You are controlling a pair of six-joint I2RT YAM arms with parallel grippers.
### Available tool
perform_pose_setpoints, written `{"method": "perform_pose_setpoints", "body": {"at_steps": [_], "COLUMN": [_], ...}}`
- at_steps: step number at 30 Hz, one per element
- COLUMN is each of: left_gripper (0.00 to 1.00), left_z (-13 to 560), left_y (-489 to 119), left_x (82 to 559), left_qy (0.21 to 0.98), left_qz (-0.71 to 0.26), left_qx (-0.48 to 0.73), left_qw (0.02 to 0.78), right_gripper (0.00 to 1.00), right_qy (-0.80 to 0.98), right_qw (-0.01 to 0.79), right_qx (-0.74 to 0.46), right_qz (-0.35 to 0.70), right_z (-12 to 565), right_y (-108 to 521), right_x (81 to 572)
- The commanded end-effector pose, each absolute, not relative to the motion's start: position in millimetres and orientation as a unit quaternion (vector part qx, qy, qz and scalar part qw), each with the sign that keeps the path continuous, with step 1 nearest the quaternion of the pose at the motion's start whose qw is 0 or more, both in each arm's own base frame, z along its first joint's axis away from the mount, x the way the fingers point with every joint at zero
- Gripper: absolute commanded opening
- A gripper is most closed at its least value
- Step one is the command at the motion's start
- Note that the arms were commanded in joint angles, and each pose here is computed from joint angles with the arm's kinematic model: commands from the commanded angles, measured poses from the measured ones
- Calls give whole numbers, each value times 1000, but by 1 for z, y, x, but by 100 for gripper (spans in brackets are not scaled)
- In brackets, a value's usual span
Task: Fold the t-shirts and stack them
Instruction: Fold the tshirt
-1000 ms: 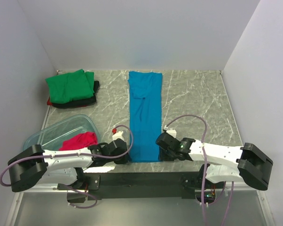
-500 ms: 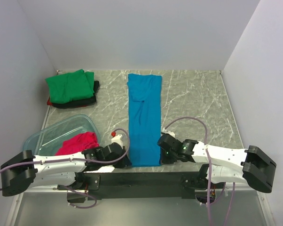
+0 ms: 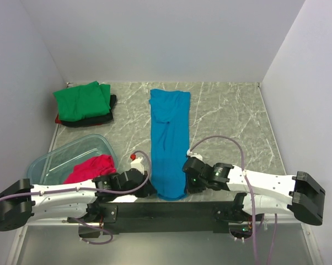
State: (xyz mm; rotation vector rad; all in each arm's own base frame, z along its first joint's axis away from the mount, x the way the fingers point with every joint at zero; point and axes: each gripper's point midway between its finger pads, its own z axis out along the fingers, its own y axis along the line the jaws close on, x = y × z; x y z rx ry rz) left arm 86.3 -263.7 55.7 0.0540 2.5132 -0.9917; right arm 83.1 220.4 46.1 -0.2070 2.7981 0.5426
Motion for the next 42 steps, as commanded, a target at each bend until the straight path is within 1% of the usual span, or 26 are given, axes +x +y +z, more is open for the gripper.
{"method": "perform_pose_setpoints", "body": {"at_steps": [1,7,11,12,17,21,22,26,27,28,29,31,32,33,35,42], "left_gripper": [0,0,0,0,0,0,0,0,0,0,0,0,0,0,0,0], "left_z": [75,82,90,100,97,105,101,107,100,101,107,97,103,95,98,98], "left_y": [-277,-274,-274,-277,-275,-265,-265,-261,-262,-263,-265,-266,-268,-269,-269,-267], "left_x": [112,159,188,200,235,277,282,318,324,329,338,349,358,362,374,401], "left_qy": [895,884,880,874,878,874,877,871,875,873,870,875,871,876,875,874], "left_qz": [-366,-364,-354,-356,-335,-311,-311,-308,-304,-307,-310,-305,-310,-307,-304,-303], "left_qx": [1,-21,-9,-4,2,-9,-7,-11,-10,-8,-5,-5,-2,-2,-3,-10], "left_qw": [256,293,317,331,342,373,366,383,377,378,383,376,380,373,376,379], "right_gripper": [0,0,0,0,0,0,0,0,0,0,0,0,0,0,0,0], "right_qy": [965,961,956,957,955,958,959,962,962,961,963,962,965,965,966,967], "right_qw": [185,213,237,236,253,249,248,243,241,247,240,244,235,234,234,235], "right_qx": [-66,-62,-48,-55,-51,-52,-52,-55,-56,-52,-56,-52,-55,-53,-51,-43], "right_qz": [174,164,165,157,148,128,124,116,115,117,110,111,105,105,100,93], "right_z": [62,66,76,73,84,80,78,76,75,82,75,81,73,73,73,76], "right_y": [225,222,222,221,222,216,216,220,221,222,222,223,222,222,220,213], "right_x": [113,150,185,190,229,262,268,300,305,316,322,338,341,346,359,386]}}
